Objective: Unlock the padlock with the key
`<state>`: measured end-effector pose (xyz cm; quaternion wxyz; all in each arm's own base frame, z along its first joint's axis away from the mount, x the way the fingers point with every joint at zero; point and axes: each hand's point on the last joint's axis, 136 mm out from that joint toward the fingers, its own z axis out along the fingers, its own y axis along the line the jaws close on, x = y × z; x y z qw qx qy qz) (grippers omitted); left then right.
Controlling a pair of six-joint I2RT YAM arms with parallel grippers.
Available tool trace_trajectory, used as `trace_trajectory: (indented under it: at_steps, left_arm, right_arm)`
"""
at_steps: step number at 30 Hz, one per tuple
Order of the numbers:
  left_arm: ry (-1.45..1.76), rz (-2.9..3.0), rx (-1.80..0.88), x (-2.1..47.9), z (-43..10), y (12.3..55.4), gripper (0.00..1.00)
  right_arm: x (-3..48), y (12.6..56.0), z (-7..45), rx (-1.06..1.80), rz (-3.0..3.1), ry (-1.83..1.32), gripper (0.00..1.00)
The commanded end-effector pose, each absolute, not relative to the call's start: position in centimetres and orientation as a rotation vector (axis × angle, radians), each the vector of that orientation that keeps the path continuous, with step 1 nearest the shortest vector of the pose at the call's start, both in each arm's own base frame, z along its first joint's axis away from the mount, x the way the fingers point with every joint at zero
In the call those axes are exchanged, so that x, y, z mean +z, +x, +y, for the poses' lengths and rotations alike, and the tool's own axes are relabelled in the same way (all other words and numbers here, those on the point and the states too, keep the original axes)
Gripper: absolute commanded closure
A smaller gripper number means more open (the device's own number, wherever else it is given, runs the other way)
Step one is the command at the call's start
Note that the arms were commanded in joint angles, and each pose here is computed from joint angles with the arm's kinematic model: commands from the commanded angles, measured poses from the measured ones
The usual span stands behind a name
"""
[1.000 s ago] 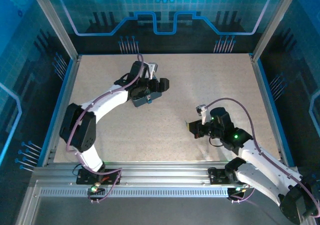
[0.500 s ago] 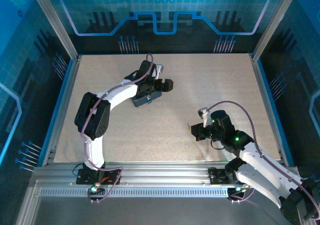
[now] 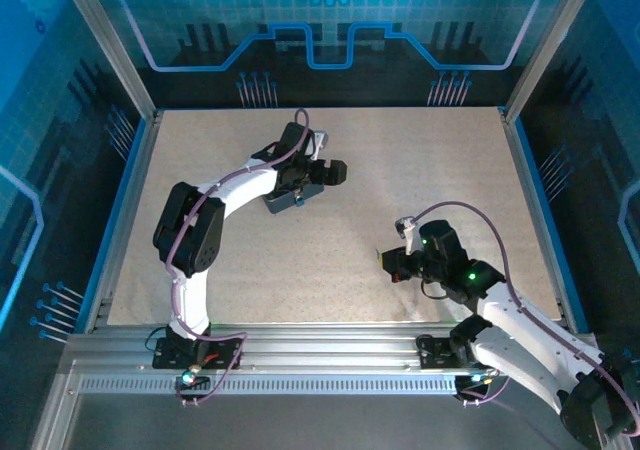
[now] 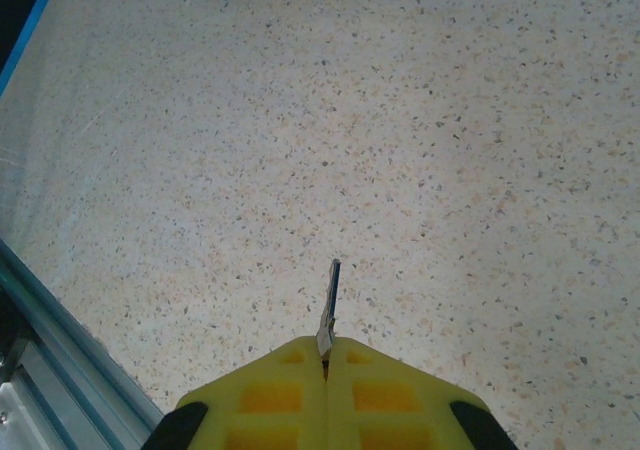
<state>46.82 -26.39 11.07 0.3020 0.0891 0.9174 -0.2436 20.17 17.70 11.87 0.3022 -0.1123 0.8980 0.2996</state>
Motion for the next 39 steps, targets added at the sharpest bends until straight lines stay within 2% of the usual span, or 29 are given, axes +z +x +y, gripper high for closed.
trace_trajectory:
  at_steps: [1,19,28,39]
  left_arm:
    - [0.268,2.515,-0.671,8.7,-26.2,44.5,0.02]
    - [0.395,2.520,-0.737,8.2,-30.2,37.4,0.02]
    - [0.443,2.515,-0.810,8.1,-32.5,32.8,0.06]
    - [0.477,2.505,-0.860,8.7,-32.9,29.8,0.14]
  right_arm:
    - [12.2,20.1,17.8,0.780,2.385,-0.318,1.00]
    - [12.0,20.2,17.9,0.777,2.396,-0.318,1.00]
    - [11.8,20.3,18.0,0.781,2.400,-0.318,1.00]
    - [11.2,20.4,18.3,0.794,2.412,-0.314,1.00]
